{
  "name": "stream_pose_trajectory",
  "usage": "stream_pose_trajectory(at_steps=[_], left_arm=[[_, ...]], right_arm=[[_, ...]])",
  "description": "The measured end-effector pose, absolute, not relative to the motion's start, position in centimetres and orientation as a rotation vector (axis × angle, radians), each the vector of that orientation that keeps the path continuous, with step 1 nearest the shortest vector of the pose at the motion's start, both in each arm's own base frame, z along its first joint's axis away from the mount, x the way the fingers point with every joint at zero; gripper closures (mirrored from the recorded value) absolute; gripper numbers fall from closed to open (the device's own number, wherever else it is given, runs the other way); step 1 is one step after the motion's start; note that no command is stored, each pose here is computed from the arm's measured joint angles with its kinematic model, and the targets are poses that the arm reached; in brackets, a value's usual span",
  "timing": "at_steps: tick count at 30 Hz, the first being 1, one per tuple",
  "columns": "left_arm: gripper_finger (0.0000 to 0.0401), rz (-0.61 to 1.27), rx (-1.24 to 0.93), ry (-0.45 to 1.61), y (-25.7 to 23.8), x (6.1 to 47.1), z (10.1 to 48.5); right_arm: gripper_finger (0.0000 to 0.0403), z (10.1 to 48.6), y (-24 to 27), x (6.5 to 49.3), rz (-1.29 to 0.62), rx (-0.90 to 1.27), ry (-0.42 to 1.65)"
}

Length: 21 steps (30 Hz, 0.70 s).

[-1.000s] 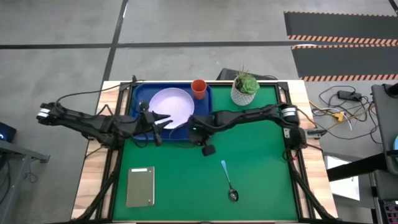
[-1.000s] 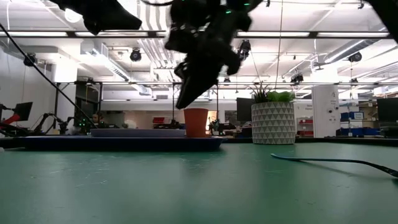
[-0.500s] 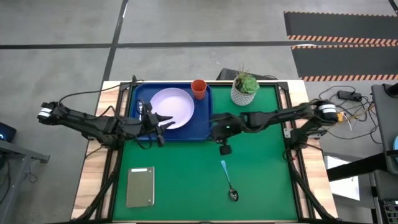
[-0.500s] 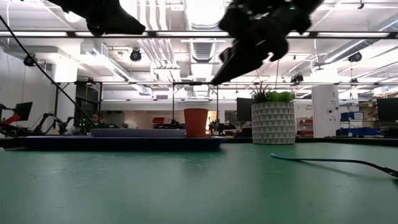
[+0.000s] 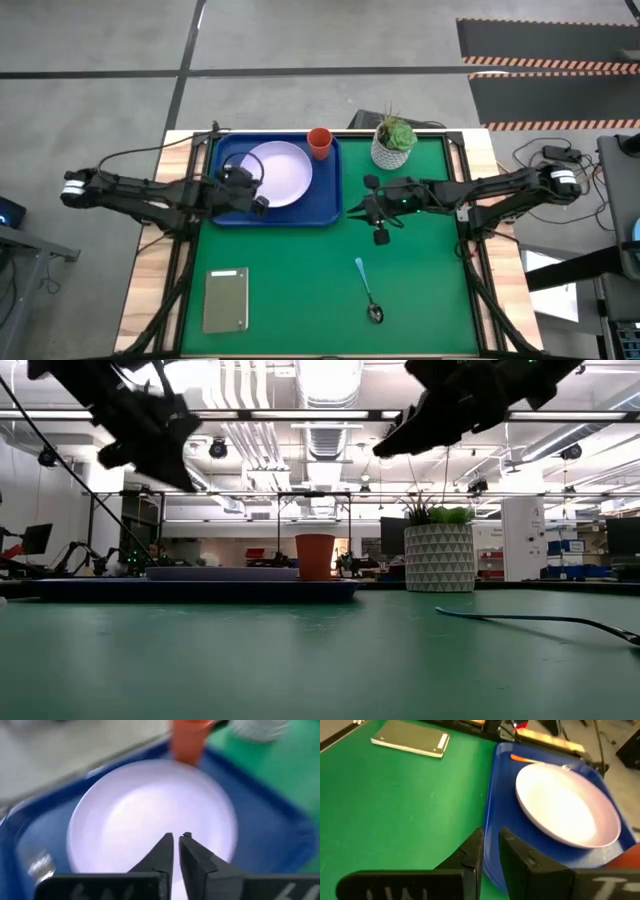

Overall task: Pick and place plate/cup/fork/spoon on tray
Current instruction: Adjust the orange fork

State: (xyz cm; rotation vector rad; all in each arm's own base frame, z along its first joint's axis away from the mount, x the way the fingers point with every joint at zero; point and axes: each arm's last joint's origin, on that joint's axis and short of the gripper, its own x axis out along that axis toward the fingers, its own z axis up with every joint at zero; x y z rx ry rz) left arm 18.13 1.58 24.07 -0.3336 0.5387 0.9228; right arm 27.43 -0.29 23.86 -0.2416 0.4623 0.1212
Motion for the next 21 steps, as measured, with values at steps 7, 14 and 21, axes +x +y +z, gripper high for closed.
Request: stream_pose_trajectory(at_steps=[7,14,21], left_arm=[[0.0400,1.089,-0.470,0.688,5.0,17.0,22.7],[0.0401,1.226,-0.551,0.846,8.3,16.2,21.1],[0.0401,1.327,-0.622,1.055,11.5,15.0,19.4]], right_arm=[[0.0355,24.8,0.0,26.8,0.137,-0.294,0.422],[0.0355,24.6,0.1,26.7,0.150,-0.320,0.444],[0.0355,24.5,0.1,26.7,0.160,-0.356,0.451]])
